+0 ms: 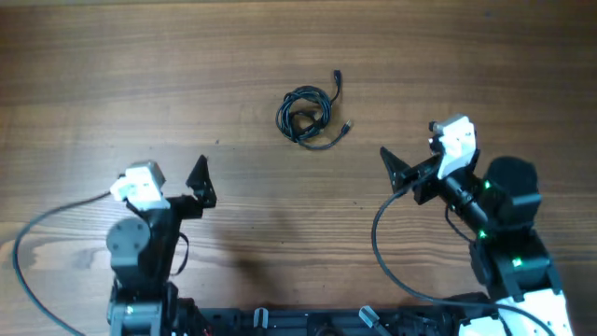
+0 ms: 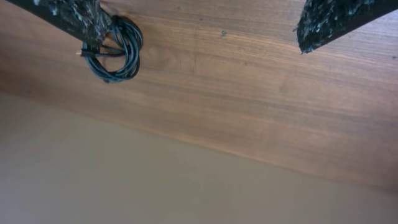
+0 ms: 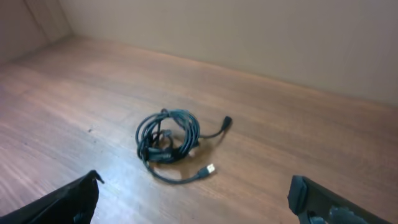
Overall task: Untangle cables
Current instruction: 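Move both grippers forward toward the black cable bundle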
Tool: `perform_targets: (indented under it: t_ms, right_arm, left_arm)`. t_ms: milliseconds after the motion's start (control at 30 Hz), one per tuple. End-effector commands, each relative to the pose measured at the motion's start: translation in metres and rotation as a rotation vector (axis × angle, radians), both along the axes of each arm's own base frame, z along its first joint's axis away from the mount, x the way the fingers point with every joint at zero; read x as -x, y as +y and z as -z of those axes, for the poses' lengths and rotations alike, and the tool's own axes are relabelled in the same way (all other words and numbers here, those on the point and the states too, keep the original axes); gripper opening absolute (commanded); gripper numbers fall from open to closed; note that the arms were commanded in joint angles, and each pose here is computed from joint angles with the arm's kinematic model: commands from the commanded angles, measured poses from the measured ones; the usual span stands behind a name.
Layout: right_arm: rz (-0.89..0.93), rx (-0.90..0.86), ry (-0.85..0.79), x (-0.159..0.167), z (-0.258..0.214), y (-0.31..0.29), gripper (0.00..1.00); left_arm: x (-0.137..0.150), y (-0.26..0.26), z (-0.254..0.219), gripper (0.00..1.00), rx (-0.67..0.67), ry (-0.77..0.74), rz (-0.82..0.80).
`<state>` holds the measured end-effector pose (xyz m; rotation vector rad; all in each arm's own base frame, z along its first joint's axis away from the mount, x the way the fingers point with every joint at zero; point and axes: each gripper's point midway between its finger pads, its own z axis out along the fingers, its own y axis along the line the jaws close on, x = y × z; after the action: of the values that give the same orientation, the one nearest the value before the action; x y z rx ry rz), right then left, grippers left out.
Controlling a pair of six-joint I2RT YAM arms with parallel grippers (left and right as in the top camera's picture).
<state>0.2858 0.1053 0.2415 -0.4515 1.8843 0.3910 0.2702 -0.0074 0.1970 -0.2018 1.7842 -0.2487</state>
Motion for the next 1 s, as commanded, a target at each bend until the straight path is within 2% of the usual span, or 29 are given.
perform_targets:
  t_ms: [0,300,400,567,733,967]
  right_arm:
    - [-0.06,0.034,-0.017,-0.004,-0.022,0.008,1.0]
    - [-0.107,0.034,0.143,-0.009,-0.05,0.017,1.0]
    - [-0.107,0.041,0.195,-0.015,-0.059,0.018,1.0]
    - [-0.144,0.005,0.265,-0.023,-0.046,0.028,1.0]
    - [-0.13,-0.144,0.425,-0.028,-0.029,0.04,1.0]
    - [-0.132,-0.143,0.464,-0.037,-0.016,0.042,1.0]
  left_arm:
    - [-0.015,-0.005,-0.027,1.0,0.004,0.026,0.035]
    - [-0.06,-0.019,-0.068,1.0,0.047,0.302,0.115]
    - [-0.072,-0.023,-0.059,1.0,0.065,0.421,0.138]
    - [-0.09,-0.033,-0.026,1.0,0.137,0.518,0.18]
    - [-0.1,-0.042,-0.003,1.0,0.169,0.577,0.223]
    - [-0.115,-0.079,0.012,1.0,0.13,0.571,0.354]
